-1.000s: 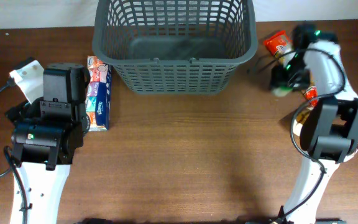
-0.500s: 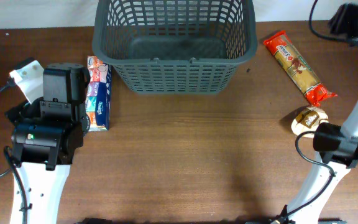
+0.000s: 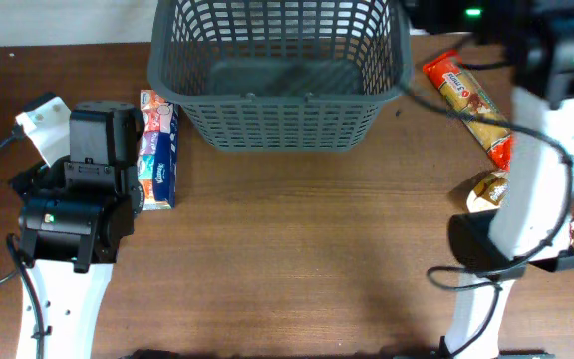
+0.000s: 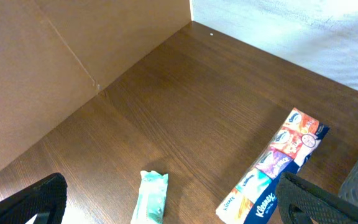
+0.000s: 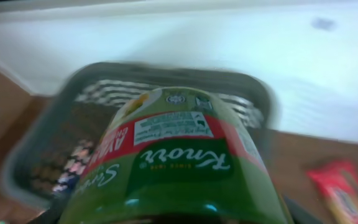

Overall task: Pack container
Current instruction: 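Carry the jar over the basket and release it inside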

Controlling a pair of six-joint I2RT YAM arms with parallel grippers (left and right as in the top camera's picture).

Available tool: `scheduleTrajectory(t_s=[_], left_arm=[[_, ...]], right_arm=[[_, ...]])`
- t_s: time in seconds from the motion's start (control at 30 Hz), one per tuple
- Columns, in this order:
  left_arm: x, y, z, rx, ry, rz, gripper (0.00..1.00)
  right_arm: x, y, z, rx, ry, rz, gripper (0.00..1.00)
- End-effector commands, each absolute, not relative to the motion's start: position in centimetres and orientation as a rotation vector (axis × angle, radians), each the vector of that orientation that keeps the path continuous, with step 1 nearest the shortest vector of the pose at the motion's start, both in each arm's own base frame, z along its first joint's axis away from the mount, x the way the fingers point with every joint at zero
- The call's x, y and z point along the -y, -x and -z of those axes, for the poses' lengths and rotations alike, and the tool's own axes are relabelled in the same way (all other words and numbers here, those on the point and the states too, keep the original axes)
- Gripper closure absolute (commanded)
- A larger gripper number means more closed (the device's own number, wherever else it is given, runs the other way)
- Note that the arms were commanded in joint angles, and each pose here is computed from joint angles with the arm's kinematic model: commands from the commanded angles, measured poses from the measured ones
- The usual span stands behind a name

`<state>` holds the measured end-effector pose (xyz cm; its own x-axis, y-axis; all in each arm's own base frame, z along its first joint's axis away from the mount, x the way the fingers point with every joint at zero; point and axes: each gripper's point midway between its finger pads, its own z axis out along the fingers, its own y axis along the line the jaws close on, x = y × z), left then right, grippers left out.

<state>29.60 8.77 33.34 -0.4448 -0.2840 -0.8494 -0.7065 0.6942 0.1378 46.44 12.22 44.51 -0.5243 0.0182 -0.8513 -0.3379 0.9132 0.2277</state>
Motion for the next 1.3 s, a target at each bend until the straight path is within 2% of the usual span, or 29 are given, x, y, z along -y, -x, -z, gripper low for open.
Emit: scheduleTrajectory(t_s=[0.0, 0.27, 0.63, 0.8, 0.97, 1.03, 1.1, 1.17, 1.2, 1.27], left_arm=[[-9.1, -29.5, -33.8, -2.022, 0.755, -0.635, 0.01], [-9.1, -29.5, -33.8, -2.022, 0.755, -0.635, 0.0], [-9.1, -29.5, -33.8, -2.022, 0.755, -0.635, 0.0], [-9.1, -29.5, -33.8, -2.022, 0.755, -0.635, 0.01], [-9.1, -29.5, -33.8, -2.022, 0.755, -0.635, 0.0], [-9.1, -29.5, -33.8, -2.022, 0.755, -0.635, 0.0], [-9.1, -29.5, -33.8, -2.022, 0.755, -0.635, 0.0], [-9.1, -29.5, -33.8, -2.022, 0.755, -0.635, 0.0], [-9.1, -29.5, -33.8, -2.022, 0.755, -0.635, 0.0], [-9.1, -29.5, -33.8, -2.022, 0.755, -0.635, 0.0]], right_arm=[[-16.5, -46.2, -44.1, -2.073, 0.345, -0.509, 0.96], [-21.8, -49.4, -34.6, -2.258, 0.431, -0.55, 0.96], [-19.9, -50.8, -18.4, -2.615, 0.372, -0.36, 0.96], [-19.6, -50.0, -14.3, -2.697, 0.372, -0.346, 0.96], [-19.5, -49.9, -13.8, -2.706, 0.372, -0.344, 0.95], [-19.5, -50.1, -13.9, -2.695, 0.372, -0.346, 0.88], [-19.6, -50.2, -14.0, -2.691, 0.371, -0.347, 0.75], [-19.6, -50.3, -14.0, -2.687, 0.371, -0.347, 0.6], [-19.6, -50.3, -14.0, -2.684, 0.371, -0.348, 0.48], [-19.6, -50.4, -14.1, -2.681, 0.371, -0.348, 0.38]])
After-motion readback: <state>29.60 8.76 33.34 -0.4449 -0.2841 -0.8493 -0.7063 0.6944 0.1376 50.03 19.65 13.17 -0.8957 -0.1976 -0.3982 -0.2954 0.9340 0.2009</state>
